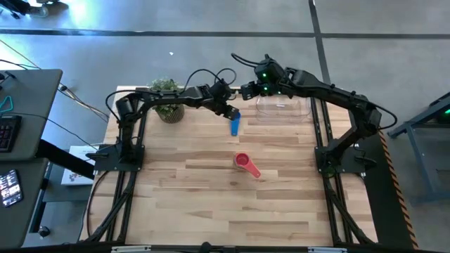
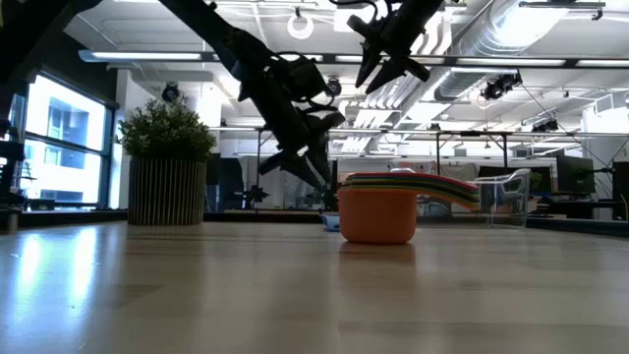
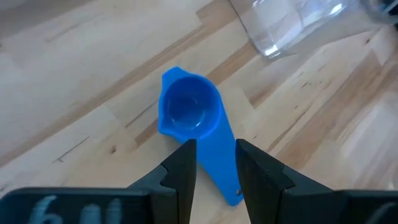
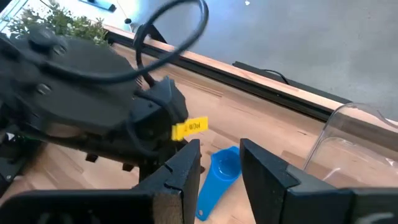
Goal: Nest measuring cups in basket
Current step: Stack the blue measuring cup into the red measuring cup
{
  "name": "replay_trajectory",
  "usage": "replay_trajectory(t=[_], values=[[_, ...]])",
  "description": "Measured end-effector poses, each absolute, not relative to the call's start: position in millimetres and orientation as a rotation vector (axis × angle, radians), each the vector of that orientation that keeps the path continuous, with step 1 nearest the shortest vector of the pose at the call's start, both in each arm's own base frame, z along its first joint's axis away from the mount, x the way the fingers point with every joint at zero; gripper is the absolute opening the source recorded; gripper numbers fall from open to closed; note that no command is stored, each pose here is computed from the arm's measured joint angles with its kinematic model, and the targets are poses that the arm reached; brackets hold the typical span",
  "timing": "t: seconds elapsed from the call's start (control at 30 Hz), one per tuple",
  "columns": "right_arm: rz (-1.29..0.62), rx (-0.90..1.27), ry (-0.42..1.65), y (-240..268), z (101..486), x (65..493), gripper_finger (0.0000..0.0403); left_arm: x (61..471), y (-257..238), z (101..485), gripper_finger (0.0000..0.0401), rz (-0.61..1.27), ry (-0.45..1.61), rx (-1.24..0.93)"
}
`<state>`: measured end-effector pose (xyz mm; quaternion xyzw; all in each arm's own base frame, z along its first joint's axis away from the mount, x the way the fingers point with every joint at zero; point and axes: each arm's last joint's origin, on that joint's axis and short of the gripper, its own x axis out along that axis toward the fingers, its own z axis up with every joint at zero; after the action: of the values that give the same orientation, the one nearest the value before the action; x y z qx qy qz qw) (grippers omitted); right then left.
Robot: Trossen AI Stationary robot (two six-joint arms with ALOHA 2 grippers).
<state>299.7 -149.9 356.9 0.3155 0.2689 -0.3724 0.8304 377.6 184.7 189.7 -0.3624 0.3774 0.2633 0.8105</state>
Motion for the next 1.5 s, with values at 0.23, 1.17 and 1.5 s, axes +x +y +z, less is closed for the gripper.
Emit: replay_trajectory(t=[0.23, 1.17, 1.5], values=[[-0.787, 0.668, 0.572, -149.0, 356.9, 300.1, 0.0105, 382.6, 187.2, 171.3, 0.0104, 0.566, 0.834, -0.774], [-0.773, 0.665, 0.576, -145.3, 356.8, 302.0, 0.0105, 379.2, 207.5, 170.4, 0.0104, 0.575, 0.786, -0.658], [-0.778, 0.675, 0.571, -145.3, 356.9, 302.0, 0.0105, 380.2, 207.2, 167.6, 0.0104, 0.547, 0.796, -0.656]])
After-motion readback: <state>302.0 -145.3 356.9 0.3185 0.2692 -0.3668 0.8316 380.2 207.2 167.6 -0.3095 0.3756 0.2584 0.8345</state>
